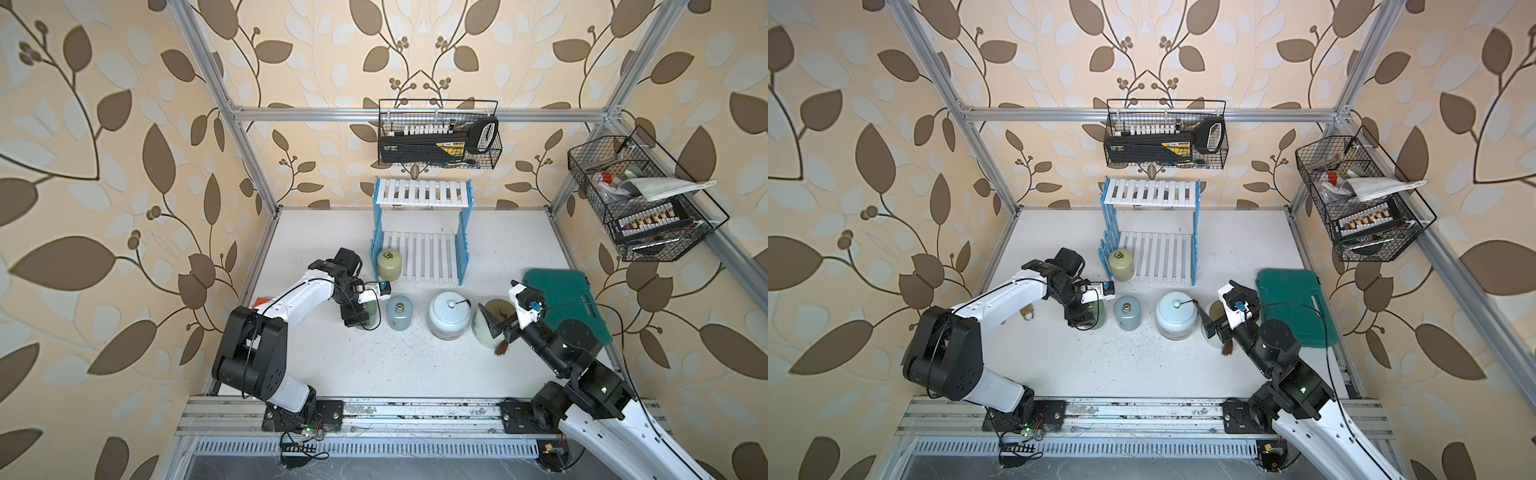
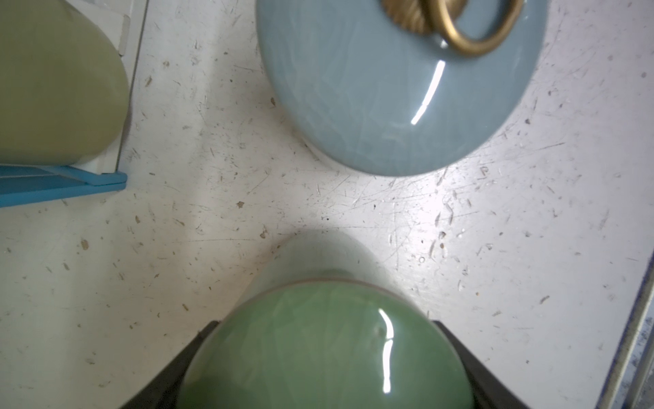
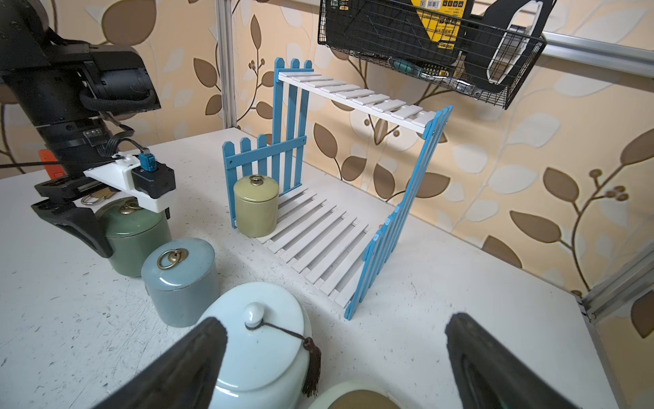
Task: Remove the tea canisters from the shelf
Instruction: Place the tea canister at the center of the board.
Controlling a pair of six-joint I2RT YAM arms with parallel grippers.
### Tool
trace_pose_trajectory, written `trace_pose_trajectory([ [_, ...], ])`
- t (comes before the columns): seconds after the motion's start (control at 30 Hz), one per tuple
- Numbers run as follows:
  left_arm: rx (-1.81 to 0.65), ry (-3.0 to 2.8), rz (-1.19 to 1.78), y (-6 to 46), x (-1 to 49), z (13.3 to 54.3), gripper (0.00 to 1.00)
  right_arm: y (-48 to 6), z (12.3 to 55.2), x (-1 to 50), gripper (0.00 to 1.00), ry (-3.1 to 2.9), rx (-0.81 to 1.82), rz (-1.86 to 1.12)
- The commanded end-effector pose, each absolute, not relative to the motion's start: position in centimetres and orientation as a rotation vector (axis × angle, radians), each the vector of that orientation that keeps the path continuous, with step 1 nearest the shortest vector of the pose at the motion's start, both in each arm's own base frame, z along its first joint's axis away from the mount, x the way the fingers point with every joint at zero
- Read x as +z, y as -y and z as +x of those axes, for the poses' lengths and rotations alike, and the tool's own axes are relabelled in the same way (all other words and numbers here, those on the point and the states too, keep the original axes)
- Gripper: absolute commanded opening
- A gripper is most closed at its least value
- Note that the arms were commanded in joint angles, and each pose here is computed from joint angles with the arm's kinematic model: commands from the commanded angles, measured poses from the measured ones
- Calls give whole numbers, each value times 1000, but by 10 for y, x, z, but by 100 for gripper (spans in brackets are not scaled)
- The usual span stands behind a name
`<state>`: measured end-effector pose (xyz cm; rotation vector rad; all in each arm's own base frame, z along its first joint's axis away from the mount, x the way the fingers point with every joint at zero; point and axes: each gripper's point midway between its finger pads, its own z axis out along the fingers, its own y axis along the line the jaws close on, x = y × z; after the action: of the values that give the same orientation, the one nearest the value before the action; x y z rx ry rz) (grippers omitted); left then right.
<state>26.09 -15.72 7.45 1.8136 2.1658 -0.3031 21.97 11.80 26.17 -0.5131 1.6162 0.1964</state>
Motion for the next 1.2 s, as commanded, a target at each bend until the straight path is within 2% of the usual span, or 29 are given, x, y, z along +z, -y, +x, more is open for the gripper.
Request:
trace_pose_trajectory([
  [0.0, -326, -2092, 1827, 162, 76, 265, 60, -119, 221, 259, 99, -1613, 192, -519],
  [0.2, -325, -2099, 1806, 161, 70, 272, 62, -118, 221, 260, 99, -1609, 189, -513],
  [0.4, -316, -2111, 1801, 159, 63, 272, 68, -117, 222, 257, 99, -1616, 182, -511],
  [0.5, -312, -2104, 1810, 158, 60, 272, 75, -121, 220, 256, 99, -1614, 197, -529],
  [0.6, -294, -2107, 1792, 158, 64, 275, 98, -118, 220, 254, 99, -1621, 185, -525],
  [0.8, -295, -2103, 1785, 158, 75, 274, 99, -119, 220, 254, 99, -1629, 189, -530],
  [1.17, -303, -2042, 1671, 163, 138, 263, 99, -147, 218, 244, 99, -1699, 275, -686],
])
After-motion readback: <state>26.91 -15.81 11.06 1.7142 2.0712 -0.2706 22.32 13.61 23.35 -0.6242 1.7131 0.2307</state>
